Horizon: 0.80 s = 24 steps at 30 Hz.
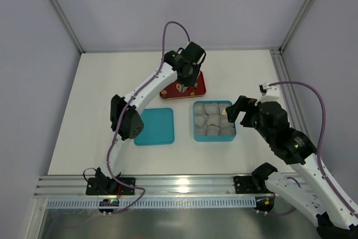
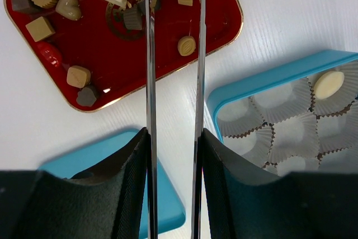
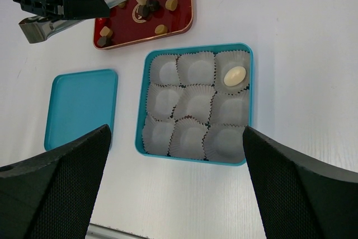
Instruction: Pack the chocolate
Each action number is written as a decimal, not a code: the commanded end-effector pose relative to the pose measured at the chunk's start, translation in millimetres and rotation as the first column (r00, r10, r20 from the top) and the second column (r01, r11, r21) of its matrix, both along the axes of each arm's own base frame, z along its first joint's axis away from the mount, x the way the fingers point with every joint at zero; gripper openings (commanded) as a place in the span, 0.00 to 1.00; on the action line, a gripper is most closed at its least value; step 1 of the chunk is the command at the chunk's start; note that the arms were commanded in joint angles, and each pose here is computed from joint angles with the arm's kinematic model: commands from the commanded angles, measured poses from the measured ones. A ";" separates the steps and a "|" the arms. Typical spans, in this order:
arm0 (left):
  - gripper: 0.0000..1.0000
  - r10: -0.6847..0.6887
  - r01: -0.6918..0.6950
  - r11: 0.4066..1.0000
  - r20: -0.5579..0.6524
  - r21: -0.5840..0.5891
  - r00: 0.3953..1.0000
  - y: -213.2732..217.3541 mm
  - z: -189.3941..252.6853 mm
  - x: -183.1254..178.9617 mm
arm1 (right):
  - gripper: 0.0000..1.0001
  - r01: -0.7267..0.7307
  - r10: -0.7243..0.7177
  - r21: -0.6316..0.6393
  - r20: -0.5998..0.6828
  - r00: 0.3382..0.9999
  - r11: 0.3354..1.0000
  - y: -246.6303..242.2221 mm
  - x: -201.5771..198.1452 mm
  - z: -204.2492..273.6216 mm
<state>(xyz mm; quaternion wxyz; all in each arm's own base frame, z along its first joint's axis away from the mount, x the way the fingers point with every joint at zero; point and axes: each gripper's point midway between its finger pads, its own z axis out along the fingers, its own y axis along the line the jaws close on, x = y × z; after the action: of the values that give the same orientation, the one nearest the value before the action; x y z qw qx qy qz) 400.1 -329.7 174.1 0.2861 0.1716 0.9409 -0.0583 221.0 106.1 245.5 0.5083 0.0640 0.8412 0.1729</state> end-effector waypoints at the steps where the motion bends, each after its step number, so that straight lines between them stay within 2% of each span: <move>1: 0.40 0.005 -0.005 1.000 0.031 0.007 1.000 3.9 4.4 7.4 | 1.00 -0.010 0.009 0.022 0.028 1.000 1.000 5.1 3.5 6.2; 13: 0.40 0.002 -0.001 1.000 -0.033 0.022 0.999 -0.9 -27.9 2.5 | 1.00 -0.003 0.003 0.011 0.024 1.000 1.000 1.2 0.7 2.8; 24: 0.38 -0.008 0.008 1.000 -0.052 0.008 0.999 -6.2 -34.3 -0.4 | 1.00 -0.002 0.002 0.010 0.024 1.000 1.000 0.4 0.0 1.5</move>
<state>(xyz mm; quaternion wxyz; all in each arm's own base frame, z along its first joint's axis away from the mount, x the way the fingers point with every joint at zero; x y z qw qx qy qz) 395.3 -328.1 131.8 0.2461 0.1780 0.9519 -0.0415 219.4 105.8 239.2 0.5045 0.0626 0.8438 0.1719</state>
